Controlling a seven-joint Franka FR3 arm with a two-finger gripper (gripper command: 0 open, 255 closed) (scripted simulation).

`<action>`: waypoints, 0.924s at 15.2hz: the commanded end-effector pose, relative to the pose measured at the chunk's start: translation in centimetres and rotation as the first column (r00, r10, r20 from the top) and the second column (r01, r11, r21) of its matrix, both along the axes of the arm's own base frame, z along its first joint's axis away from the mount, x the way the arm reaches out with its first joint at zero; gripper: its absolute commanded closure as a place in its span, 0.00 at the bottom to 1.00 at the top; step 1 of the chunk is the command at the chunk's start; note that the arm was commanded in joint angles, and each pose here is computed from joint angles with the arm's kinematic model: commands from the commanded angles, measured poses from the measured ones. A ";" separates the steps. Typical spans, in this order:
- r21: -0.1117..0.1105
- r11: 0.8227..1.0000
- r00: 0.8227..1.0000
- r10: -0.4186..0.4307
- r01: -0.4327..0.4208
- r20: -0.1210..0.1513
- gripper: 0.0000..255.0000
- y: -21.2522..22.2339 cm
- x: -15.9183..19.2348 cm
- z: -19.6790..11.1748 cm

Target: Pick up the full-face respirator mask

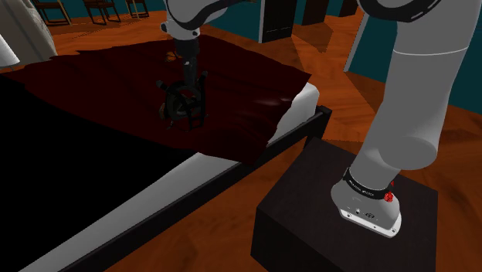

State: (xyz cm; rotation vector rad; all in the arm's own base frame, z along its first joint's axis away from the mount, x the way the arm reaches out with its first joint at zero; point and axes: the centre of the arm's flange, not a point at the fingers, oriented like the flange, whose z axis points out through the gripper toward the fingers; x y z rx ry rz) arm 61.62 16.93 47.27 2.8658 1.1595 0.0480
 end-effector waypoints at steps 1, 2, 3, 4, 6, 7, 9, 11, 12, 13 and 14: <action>0.000 1.000 1.000 0.000 0.000 0.000 0.00 0.0 0.0 -0.8; 0.000 1.000 1.000 0.000 0.000 0.000 0.00 0.0 0.0 -0.8; 0.000 1.000 1.000 0.000 0.000 0.000 1.00 0.1 0.1 -0.7; 0.000 1.000 1.000 0.000 0.000 0.000 1.00 0.1 0.1 -0.7; 0.000 1.000 1.000 0.000 0.000 0.000 1.00 0.1 0.1 -0.7; 0.000 1.000 1.000 0.000 0.000 0.000 1.00 0.1 0.1 -0.7; 0.000 1.000 1.000 0.000 0.000 0.000 1.00 0.1 0.1 -0.7; 0.000 1.000 1.000 0.000 0.000 0.000 1.00 0.1 0.1 -0.7; 0.000 1.000 1.000 0.000 0.000 0.000 1.00 0.0 0.0 -0.8; 0.000 1.000 1.000 0.000 0.000 0.000 1.00 0.0 0.0 -0.2; 0.000 1.000 1.000 0.000 0.000 0.000 1.00 0.0 0.0 0.3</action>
